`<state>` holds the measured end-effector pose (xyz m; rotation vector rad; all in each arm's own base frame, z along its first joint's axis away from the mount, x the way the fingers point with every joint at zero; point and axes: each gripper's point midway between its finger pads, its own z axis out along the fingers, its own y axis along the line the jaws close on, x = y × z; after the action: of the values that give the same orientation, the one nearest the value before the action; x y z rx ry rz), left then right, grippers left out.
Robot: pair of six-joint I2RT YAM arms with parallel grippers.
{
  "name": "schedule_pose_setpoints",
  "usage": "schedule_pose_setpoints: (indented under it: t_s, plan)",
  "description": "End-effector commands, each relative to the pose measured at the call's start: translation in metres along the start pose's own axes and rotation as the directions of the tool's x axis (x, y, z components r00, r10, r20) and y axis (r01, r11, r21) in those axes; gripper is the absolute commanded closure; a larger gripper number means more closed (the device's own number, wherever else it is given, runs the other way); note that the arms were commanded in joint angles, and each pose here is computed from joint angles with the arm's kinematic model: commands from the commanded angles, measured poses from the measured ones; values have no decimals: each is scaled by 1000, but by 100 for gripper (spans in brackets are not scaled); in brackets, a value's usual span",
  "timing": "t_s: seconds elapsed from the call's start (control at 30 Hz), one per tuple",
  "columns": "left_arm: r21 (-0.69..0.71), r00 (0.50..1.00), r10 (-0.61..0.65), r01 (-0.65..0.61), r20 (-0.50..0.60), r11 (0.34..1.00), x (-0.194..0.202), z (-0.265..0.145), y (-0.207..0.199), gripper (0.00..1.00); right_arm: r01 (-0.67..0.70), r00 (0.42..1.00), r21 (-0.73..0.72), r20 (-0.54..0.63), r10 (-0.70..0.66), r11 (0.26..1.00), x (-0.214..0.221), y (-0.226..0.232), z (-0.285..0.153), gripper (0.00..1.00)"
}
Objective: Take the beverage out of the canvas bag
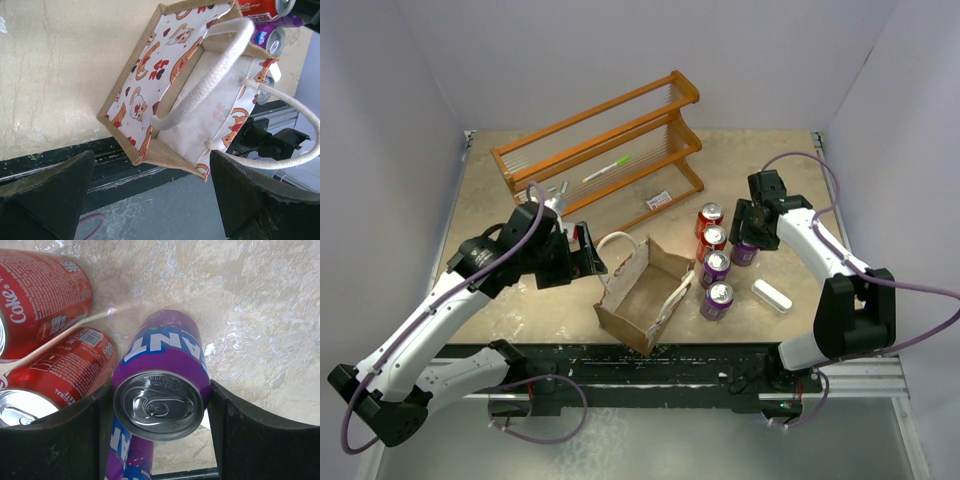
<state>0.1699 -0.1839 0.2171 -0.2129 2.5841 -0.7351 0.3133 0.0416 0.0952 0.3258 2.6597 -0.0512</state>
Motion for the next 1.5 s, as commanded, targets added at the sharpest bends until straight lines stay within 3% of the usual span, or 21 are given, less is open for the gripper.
schedule_pose_setpoints:
  t_s: [0.0,0.07,0.23,0.4,0.6,0.67,0.83,1.0,1.23,1.47]
  plan:
    - [51,993,42,-48,109,998,-22,-27,-17,1,18,999,-39,44,-16,999,-5,3,-11,28]
    - [70,988,45,-56,148,996,-28,-36,-20,1,17,998,-27,57,-16,999,-8,0,-16,17]
    - [121,969,60,-91,239,989,-39,-54,-29,1,14,995,-37,97,-11,999,-14,-3,-41,6]
    - [112,944,77,-118,320,987,-59,-71,-37,1,1,975,-31,222,6,1000,-29,-15,-87,1]
    - [82,863,146,-211,484,974,-96,-112,-53,1,28,935,-101,353,9,995,-47,-19,-184,0]
    - [55,823,181,-249,538,967,-110,-130,-59,1,99,901,-214,434,4,972,-55,-6,-233,0]
    - [3,695,230,-316,681,949,-143,-192,-75,1,272,737,-425,669,98,863,-62,7,-381,0]
    - [-29,574,242,-353,782,935,-157,-250,-81,1,313,648,-473,741,179,824,-50,-4,-457,0]
    - [-28,509,217,-354,833,935,-150,-297,-72,1,342,558,-509,786,265,790,-31,-18,-505,0]
    - [-33,492,193,-314,849,949,-140,-314,-53,1,253,568,-496,771,287,831,-34,-30,-492,0]
